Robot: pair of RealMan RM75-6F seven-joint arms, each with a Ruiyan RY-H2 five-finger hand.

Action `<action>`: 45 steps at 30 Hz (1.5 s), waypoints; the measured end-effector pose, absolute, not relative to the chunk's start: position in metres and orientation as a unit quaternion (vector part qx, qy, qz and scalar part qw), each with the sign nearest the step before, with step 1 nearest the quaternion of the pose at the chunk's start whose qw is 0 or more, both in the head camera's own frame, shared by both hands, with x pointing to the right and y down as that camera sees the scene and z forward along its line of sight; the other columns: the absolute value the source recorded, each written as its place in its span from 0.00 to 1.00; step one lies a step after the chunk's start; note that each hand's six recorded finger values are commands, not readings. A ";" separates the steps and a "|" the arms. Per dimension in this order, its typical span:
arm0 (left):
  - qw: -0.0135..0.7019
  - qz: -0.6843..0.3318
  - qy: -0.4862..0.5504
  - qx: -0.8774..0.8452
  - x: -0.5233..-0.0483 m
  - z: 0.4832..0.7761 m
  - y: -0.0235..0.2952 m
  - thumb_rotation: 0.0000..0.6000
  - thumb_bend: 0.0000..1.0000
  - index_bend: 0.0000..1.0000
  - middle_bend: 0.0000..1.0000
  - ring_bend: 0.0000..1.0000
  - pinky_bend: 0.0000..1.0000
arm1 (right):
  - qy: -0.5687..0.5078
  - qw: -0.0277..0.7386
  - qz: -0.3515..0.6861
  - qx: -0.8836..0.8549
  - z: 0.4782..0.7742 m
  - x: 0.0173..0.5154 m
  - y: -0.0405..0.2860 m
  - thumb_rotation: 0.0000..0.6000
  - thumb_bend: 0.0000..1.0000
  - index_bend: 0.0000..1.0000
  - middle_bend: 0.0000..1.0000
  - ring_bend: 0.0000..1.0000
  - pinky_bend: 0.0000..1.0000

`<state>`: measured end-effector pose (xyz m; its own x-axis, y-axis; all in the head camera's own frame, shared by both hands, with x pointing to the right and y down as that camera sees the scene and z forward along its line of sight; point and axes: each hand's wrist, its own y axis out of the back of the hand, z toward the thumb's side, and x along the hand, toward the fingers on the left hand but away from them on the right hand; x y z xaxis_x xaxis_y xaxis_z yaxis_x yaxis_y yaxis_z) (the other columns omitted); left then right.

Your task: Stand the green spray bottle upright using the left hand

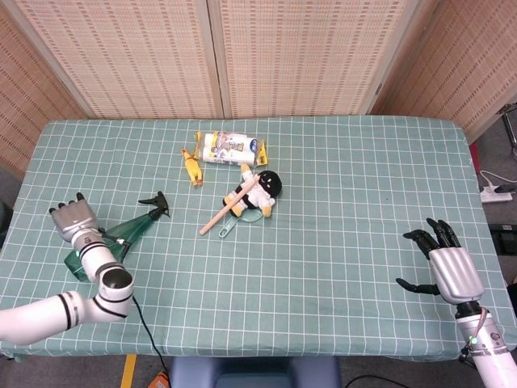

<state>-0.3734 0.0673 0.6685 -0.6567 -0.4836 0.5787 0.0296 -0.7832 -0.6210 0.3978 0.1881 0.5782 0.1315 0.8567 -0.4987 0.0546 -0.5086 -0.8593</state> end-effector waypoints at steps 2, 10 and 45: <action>0.156 -0.866 0.293 -0.374 -0.365 0.671 0.060 1.00 0.26 0.02 0.17 0.11 0.13 | -0.343 0.355 0.563 -0.663 0.579 0.397 0.188 1.00 0.00 0.25 0.22 0.00 0.00; 0.197 -0.859 0.265 -0.392 -0.316 0.676 0.053 1.00 0.26 0.01 0.16 0.11 0.12 | -0.342 0.351 0.565 -0.664 0.579 0.397 0.187 1.00 0.00 0.25 0.22 0.00 0.00; 0.161 -0.832 0.307 -0.432 -0.256 0.720 0.074 1.00 0.26 0.02 0.17 0.11 0.07 | -0.349 0.361 0.566 -0.654 0.578 0.399 0.187 1.00 0.00 0.25 0.22 0.00 0.00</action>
<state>-0.2562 0.0743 0.7197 -0.5738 -0.5343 0.6207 0.0032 -0.7593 -0.6507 0.3987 0.1866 0.5784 0.1159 0.8650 -0.4882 0.0469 -0.4957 -0.8672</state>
